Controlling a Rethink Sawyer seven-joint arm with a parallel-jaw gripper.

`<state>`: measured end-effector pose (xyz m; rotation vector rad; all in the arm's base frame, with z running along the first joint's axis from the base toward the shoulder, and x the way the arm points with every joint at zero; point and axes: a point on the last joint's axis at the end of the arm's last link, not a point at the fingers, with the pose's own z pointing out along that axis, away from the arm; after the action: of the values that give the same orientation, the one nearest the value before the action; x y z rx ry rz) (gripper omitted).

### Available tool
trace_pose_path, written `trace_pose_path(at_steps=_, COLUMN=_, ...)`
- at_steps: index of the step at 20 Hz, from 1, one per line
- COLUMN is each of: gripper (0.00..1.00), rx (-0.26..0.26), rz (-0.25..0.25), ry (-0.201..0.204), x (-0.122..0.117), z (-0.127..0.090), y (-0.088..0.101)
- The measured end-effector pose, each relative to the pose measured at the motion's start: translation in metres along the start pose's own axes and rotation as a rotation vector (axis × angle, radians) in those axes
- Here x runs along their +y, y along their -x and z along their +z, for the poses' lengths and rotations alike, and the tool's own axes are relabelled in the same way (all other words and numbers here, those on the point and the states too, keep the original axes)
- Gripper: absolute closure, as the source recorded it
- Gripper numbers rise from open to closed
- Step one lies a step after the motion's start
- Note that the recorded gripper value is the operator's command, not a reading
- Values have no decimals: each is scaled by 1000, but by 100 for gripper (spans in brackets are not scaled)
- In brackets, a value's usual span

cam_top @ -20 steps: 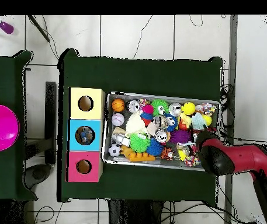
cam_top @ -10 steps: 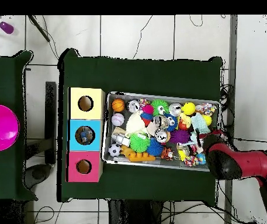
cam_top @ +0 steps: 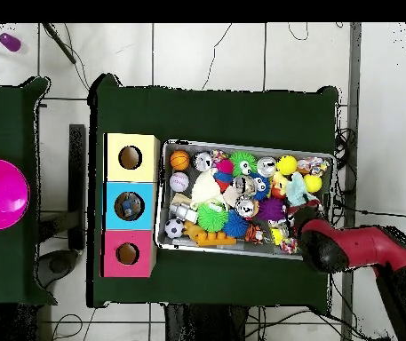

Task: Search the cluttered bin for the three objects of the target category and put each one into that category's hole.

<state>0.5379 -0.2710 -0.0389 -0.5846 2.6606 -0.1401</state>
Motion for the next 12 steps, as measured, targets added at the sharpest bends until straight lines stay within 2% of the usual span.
trace_pose_path(at_steps=6, gripper=0, rx=-41, rz=15, ry=12, x=11, z=11, y=-7)
trace_pose_path(at_steps=7, gripper=100, rx=-54, rz=22, ry=8, x=10, z=14, y=-9)
trace_pose_path(at_steps=12, gripper=100, rx=-60, rz=25, ry=9, x=12, z=15, y=-12)
